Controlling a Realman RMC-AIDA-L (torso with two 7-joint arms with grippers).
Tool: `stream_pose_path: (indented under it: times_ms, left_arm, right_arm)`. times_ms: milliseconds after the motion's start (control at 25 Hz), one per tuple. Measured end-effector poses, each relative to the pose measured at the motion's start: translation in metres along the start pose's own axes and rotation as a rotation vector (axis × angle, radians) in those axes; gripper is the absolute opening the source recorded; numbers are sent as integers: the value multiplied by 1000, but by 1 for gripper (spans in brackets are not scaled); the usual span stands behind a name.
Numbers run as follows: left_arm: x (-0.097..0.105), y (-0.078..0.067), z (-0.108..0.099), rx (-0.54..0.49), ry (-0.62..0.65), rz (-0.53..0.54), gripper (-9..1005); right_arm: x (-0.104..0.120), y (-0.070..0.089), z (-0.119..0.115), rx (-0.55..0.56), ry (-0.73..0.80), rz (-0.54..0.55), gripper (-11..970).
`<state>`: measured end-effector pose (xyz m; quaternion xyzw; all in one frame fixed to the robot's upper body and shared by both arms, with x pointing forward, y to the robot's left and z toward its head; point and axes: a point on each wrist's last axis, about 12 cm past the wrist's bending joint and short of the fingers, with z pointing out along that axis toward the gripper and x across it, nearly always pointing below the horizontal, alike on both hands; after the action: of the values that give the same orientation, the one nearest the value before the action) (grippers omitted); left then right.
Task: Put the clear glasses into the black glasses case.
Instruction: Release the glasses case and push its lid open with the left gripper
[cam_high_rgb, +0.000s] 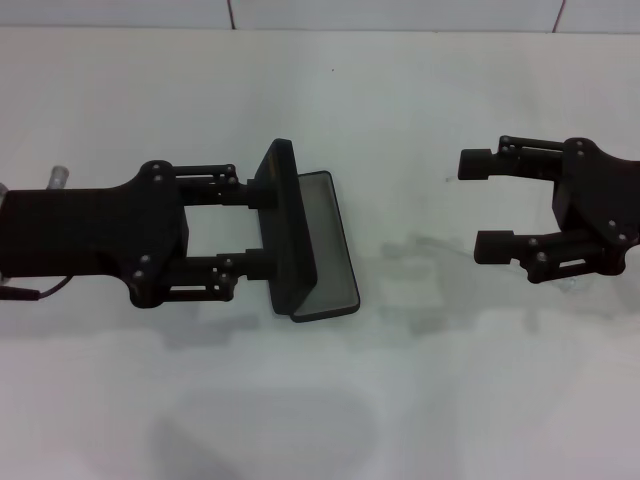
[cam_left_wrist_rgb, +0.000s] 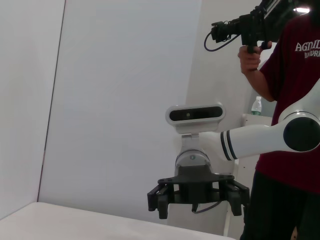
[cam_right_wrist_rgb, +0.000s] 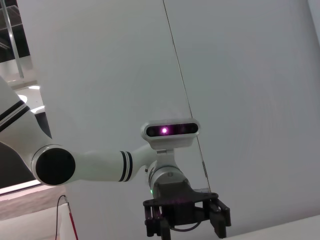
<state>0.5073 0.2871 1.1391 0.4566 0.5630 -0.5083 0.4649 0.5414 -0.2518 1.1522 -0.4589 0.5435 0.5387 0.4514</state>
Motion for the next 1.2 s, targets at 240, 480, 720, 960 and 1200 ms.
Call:
stream_pose_path:
  times_ms: [240,480,720,960,1200]
  left_arm:
    - [0,0,1,0,-1,1,666]
    - [0,0,1,0,-1,3,666]
    - [0,0,1,0,-3,3,666]
    - [-1,1,2,-2,-7,1,666]
    - [-1,2,3,1,-8,3,665]
  right_arm:
    - [0,0,0,0,0,-1,883]
    - [0,0,0,0,1,-2,884]
    - [0,-1,0,5,1,-3,883]
    - [1,-1,-2,19,1,-1,883]
    - [2,2,-5,27,2,-10,883]
